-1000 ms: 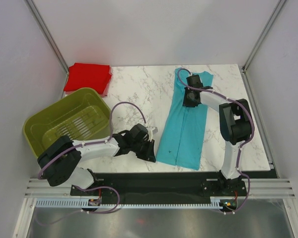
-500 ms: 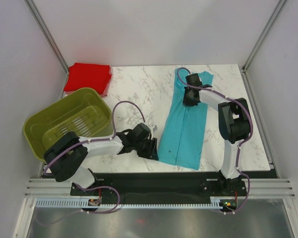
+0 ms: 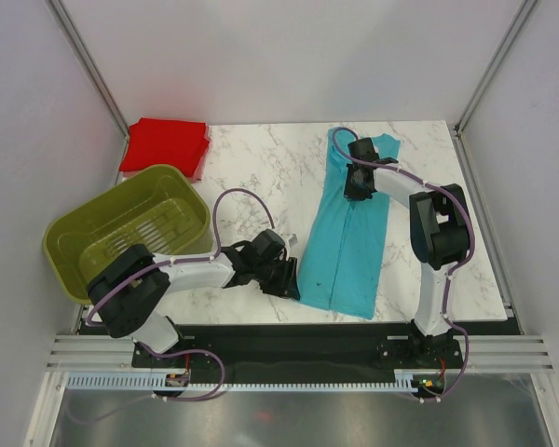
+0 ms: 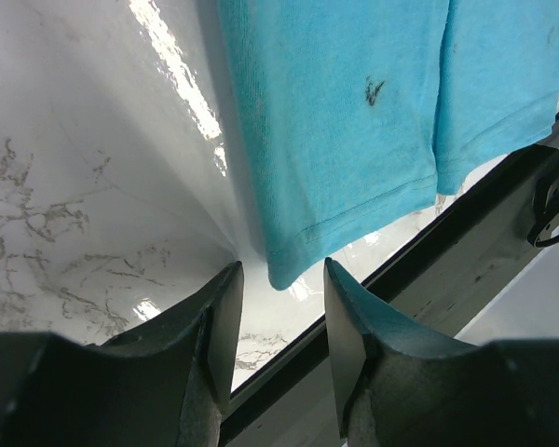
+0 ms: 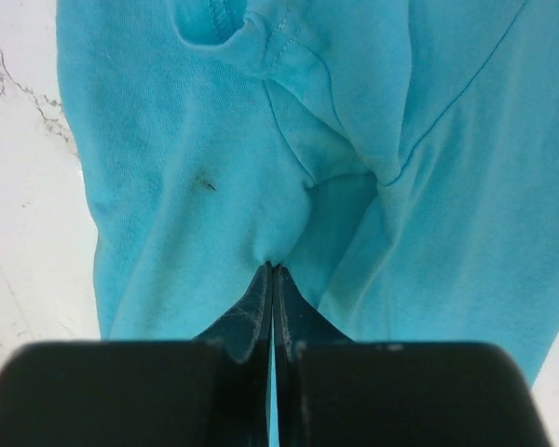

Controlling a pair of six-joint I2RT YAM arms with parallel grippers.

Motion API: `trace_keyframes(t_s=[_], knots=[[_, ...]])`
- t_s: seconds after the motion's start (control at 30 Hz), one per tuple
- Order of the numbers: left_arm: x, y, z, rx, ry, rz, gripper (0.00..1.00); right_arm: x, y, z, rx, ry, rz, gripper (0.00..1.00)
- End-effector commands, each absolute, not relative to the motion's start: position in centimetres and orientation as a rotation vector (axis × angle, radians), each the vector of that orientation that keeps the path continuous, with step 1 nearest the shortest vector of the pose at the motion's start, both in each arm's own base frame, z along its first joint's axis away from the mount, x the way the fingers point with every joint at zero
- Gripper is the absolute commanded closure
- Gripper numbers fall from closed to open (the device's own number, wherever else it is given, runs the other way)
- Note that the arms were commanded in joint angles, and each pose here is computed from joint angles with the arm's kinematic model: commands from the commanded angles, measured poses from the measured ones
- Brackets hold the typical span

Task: Fold and stack the t-shirts
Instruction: Fold the tshirt

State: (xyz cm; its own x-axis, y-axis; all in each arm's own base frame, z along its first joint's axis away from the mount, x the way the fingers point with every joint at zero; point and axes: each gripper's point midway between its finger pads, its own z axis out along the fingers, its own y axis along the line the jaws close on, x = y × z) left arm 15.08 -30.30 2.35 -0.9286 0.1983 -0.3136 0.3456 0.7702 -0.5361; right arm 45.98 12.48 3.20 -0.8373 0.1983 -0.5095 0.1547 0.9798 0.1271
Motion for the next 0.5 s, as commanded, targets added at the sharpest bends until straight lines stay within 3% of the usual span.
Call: trace_keyframes(t_s=[0.0,0.1,0.17,0.3,0.33,0.47], knots=[[15.9,-30.9,3.2,0.39,2.694,-0.902,0.52,47.1,12.5,5.2,0.251,2.533,0.118,1.0],[15.9,-30.7,2.7,0.39,2.706,-0.888,0.52,47.2,12.5,5.6,0.257,2.523,0.126,1.0],[15.9,-30.7,2.5,0.394,2.713,-0.883,0.6,47.3,12.5,6.0,0.263,2.514,0.123,1.0],[15.5,-30.8,2.3,0.401,2.729,-0.899,0.87,47.1,11.8,5.9,0.281,2.52,0.076,1.0],[15.4,-30.8,2.4,0.406,2.729,-0.905,0.97,47.0,11.5,5.7,0.286,2.525,0.053,1.0],[15.1,-30.8,2.9,0.4,2.725,-0.934,0.98,46.6,11.1,5.0,0.291,2.54,0.024,1.0]])
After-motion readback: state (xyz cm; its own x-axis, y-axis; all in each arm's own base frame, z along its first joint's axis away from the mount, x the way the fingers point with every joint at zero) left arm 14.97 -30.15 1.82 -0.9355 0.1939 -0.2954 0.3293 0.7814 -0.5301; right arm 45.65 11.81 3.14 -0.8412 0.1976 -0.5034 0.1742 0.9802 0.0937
